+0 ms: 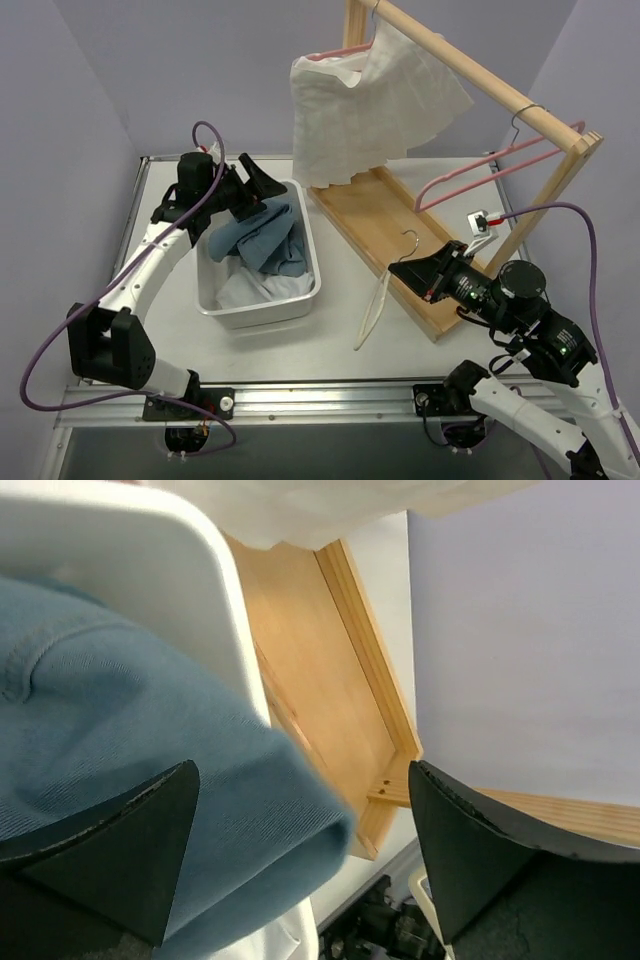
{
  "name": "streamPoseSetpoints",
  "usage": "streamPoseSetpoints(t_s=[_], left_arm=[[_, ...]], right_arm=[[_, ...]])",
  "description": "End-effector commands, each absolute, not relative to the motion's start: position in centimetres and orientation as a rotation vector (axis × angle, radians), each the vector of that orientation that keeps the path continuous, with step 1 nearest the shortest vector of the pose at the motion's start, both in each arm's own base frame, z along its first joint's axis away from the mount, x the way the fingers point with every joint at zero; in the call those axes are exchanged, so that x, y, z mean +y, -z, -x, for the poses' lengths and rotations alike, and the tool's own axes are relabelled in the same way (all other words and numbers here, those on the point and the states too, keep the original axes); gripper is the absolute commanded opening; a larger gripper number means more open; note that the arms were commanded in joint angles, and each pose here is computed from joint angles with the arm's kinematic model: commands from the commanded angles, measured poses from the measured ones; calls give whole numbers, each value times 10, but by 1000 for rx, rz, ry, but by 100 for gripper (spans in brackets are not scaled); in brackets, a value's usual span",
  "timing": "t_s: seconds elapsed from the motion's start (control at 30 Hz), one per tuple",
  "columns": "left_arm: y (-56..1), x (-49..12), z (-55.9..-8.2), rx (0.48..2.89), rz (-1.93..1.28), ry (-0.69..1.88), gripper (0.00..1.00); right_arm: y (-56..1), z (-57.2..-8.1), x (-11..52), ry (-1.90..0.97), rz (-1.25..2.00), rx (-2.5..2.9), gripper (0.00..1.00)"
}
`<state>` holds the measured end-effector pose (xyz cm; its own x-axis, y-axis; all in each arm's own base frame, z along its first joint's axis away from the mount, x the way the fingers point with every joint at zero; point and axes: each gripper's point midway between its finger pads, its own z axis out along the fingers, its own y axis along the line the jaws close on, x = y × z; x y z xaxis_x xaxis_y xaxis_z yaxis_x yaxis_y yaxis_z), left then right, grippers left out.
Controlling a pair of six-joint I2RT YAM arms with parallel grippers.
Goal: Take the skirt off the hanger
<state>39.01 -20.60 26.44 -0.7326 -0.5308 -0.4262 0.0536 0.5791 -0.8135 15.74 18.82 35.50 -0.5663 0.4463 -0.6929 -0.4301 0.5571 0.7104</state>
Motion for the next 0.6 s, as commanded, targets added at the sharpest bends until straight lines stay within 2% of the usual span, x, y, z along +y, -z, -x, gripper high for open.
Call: streamPoseSetpoints(t_s=[0.0,0.3,0.43,0.47,0.57], left_arm=[[-305,-198,-380,2090,324,946,94],[-322,-161,-368,2024,468,738,94],[-374,-213,-361,1883,94,923,95],[-402,-234,-348,1832,-57,1017,97],[-425,-280,-320,1769,-370,1119,100]], right_arm=[[-370,-167,186,-1130,-32,1794,0],[-358,-179,182,-1058,-79,1838,0],[-342,-189,181,-986,-121,1906,0],[-337,-191,177,-954,-140,1926,0],[-322,-196,174,-883,-169,2001,0]])
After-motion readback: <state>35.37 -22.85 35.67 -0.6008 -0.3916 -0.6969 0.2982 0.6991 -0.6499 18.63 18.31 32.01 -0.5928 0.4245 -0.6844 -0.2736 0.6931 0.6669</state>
